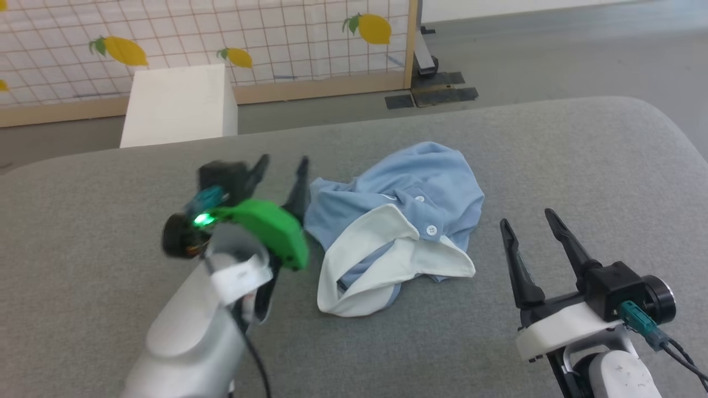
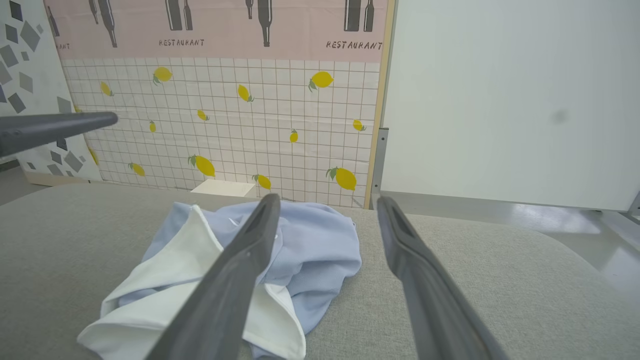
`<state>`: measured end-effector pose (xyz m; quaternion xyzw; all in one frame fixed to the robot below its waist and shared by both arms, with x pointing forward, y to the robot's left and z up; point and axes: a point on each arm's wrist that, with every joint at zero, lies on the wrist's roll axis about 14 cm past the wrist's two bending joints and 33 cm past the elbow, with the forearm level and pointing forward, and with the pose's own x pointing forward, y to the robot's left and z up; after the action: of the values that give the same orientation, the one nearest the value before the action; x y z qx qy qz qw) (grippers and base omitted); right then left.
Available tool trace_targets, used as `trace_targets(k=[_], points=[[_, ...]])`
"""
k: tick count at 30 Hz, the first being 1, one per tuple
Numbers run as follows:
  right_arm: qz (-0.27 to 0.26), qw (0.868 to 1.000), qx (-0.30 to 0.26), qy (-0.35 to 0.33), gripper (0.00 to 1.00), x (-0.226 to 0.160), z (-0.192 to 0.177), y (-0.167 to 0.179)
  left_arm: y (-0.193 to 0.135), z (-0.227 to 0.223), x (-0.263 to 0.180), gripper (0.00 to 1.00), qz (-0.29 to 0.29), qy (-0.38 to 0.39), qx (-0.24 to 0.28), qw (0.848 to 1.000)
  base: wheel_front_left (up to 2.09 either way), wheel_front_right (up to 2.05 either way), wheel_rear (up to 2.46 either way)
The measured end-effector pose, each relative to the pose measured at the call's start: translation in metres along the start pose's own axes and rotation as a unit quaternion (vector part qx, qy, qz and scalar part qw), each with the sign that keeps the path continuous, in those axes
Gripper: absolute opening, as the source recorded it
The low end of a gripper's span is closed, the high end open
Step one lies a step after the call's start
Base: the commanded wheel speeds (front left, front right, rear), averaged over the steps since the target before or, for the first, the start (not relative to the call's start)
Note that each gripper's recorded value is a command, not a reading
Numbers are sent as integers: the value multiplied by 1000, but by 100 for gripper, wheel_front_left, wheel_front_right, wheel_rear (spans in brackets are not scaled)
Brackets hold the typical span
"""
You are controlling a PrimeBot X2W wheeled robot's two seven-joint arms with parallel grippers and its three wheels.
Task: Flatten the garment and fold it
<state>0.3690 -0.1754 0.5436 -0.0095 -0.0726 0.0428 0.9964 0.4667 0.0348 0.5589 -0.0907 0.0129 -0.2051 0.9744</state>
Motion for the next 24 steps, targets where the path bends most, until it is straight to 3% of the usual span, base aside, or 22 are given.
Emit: trace_targets(k=[5,14,20,24], points=[[5,1000,1,-5,100,0,4,3,46,13,-44,100,70,-70,-4,995,0,0,0],[9,1000,4,10,100,0,-4,6,91,-5,-107,100,151,-82,-15,985,0,0,0],[9,1000,4,17,100,1,-9,6,95,-25,-125,100,171,-61,-17,983,0,0,0],[7,1000,4,23,100,1,-12,5,85,-34,-116,100,151,-50,-21,987,0,0,0]])
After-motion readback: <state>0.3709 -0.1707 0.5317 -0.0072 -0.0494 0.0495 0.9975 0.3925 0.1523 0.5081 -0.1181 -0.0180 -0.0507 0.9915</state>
